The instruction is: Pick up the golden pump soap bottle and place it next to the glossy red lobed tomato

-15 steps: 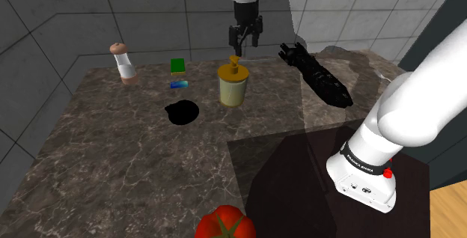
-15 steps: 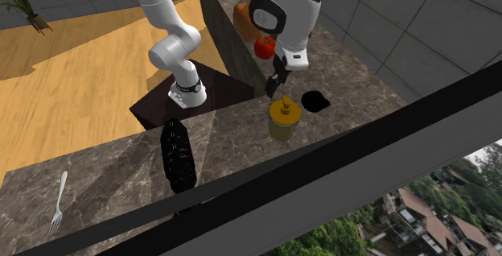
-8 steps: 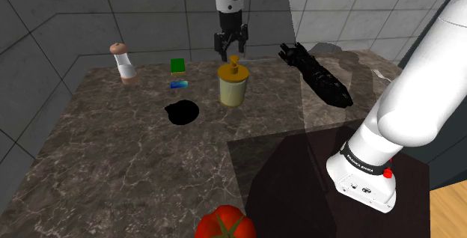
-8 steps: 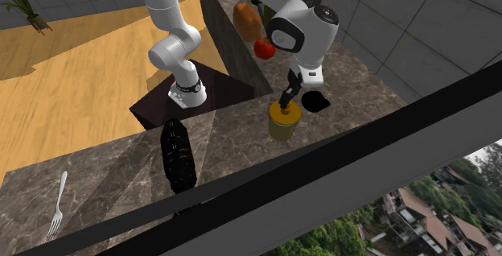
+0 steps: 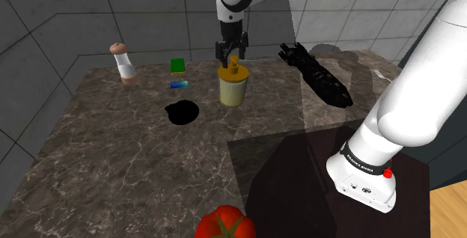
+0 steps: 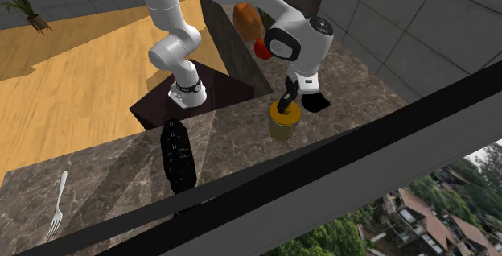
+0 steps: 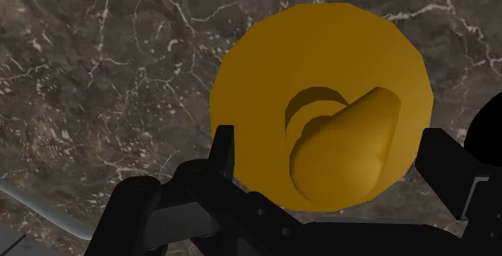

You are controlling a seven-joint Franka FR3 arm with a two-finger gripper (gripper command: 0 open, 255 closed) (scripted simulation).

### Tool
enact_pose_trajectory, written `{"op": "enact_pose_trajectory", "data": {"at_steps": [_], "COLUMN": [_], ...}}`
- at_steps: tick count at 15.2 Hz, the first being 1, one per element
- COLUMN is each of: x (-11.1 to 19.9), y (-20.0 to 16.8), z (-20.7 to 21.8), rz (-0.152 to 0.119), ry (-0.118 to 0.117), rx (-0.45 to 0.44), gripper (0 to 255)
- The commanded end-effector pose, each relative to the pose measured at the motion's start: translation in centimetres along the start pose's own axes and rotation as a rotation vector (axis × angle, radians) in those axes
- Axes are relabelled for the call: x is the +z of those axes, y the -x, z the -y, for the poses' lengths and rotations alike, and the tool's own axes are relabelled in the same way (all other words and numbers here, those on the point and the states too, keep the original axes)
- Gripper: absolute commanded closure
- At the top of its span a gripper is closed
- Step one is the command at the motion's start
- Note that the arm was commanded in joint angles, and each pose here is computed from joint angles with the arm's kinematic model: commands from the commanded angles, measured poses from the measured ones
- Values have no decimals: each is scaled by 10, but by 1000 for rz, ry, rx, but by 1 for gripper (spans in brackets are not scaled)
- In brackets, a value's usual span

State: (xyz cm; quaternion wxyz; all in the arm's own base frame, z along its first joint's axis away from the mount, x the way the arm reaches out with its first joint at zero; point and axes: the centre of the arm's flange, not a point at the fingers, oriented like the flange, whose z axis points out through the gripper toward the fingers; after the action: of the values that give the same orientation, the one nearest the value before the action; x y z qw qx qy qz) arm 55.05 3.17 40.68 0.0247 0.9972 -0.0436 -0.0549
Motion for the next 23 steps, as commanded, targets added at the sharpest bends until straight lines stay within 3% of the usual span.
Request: {"op": "enact_pose_trajectory", "data": {"at_steps": [1, 4, 5, 14, 23], "x": [0, 0, 0, 0, -47], "y": [0, 0, 0, 0, 5], "z": [0, 0, 0, 0, -3], "rz": [0, 0, 0, 0, 0], "ry": [0, 0, 0, 0, 0], "rx": [0, 0, 0, 0, 0], "gripper": [0, 0, 255, 255, 255]}}
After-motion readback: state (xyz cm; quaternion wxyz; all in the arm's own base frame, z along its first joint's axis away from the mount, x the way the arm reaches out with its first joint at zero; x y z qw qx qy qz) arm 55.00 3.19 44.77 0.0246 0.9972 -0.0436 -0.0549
